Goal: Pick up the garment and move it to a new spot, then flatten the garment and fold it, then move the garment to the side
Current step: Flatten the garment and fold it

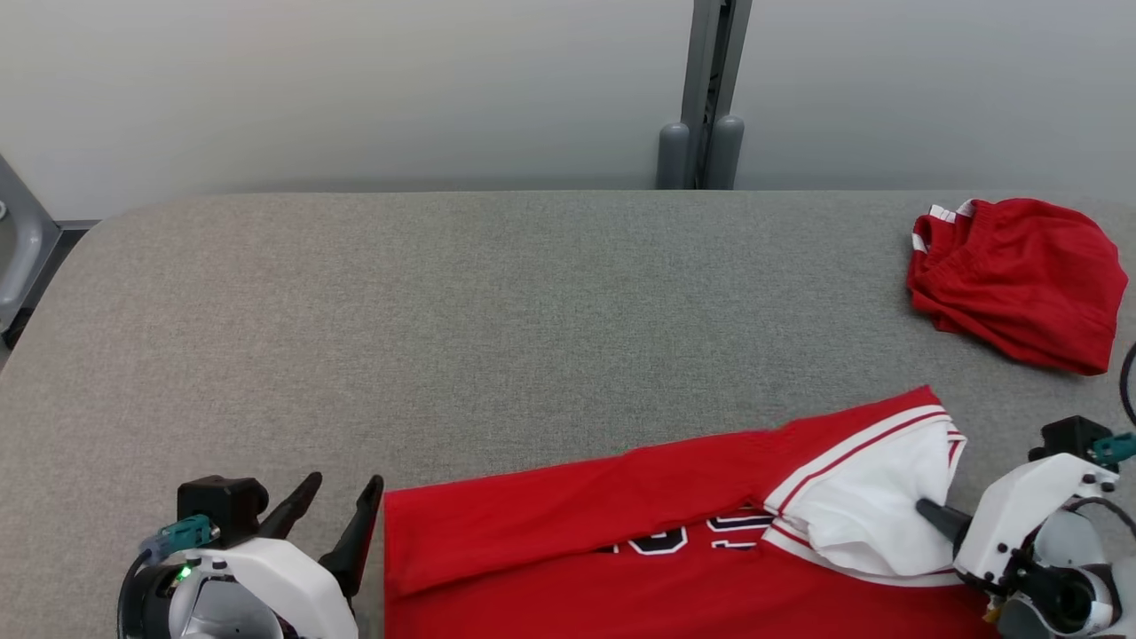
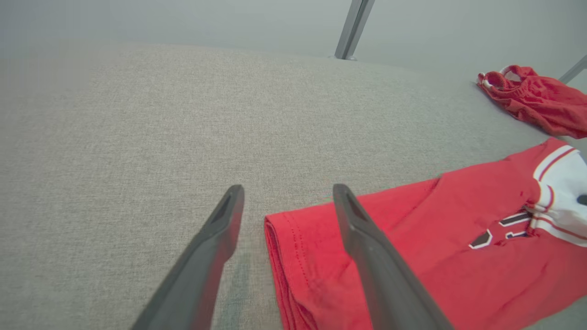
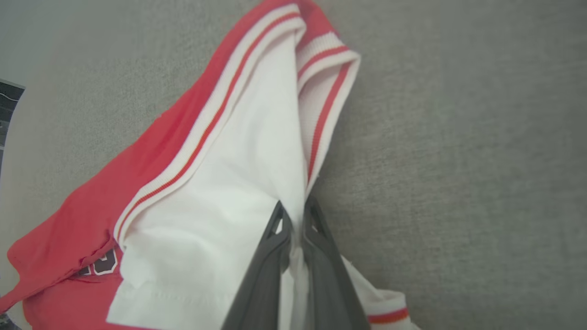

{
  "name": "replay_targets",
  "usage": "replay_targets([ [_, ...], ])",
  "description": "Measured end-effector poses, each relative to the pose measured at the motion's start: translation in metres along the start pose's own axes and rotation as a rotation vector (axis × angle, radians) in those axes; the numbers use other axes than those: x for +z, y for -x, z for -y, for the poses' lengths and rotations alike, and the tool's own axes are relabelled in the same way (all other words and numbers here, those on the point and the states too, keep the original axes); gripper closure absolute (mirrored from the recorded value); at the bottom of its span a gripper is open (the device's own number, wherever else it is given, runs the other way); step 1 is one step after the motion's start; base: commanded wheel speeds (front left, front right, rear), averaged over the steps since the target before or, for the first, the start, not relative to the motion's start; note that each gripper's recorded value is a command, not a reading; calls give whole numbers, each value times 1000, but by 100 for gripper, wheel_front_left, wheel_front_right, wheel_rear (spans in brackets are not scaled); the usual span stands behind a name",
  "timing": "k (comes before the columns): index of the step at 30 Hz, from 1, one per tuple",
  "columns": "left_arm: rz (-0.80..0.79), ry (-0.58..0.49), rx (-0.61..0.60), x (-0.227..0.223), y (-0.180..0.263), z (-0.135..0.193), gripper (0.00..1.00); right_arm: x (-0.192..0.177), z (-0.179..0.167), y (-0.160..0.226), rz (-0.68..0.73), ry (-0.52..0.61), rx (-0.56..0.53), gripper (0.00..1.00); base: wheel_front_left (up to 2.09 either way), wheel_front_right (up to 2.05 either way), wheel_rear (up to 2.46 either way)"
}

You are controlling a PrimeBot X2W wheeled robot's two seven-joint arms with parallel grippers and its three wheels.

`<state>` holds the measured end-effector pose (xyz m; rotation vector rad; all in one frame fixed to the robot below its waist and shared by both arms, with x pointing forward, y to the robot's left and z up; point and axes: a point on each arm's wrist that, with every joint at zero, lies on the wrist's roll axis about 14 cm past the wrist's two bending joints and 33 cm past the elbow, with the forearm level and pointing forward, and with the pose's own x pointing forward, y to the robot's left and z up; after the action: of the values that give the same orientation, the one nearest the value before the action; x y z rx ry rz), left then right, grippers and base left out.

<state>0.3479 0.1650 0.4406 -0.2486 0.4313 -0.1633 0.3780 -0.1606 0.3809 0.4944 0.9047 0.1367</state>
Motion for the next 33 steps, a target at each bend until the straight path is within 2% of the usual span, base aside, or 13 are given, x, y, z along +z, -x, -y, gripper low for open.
replay_targets([
  [10, 137, -23, -4, 24, -3, 3, 0, 45, 42, 33, 143, 4, -96, 100, 0, 0, 0],
  [22, 221, -19, -13, 28, -2, 11, 0, 82, 66, 79, 246, 87, -190, 100, 0, 0, 0],
  [27, 250, -12, -17, 30, 0, 14, 0, 97, 42, 86, 278, 119, -136, 100, 0, 0, 0],
  [33, 254, -4, 3, 25, 6, 8, 0, 96, -7, 84, 268, 180, -5, 100, 0, 0, 0],
])
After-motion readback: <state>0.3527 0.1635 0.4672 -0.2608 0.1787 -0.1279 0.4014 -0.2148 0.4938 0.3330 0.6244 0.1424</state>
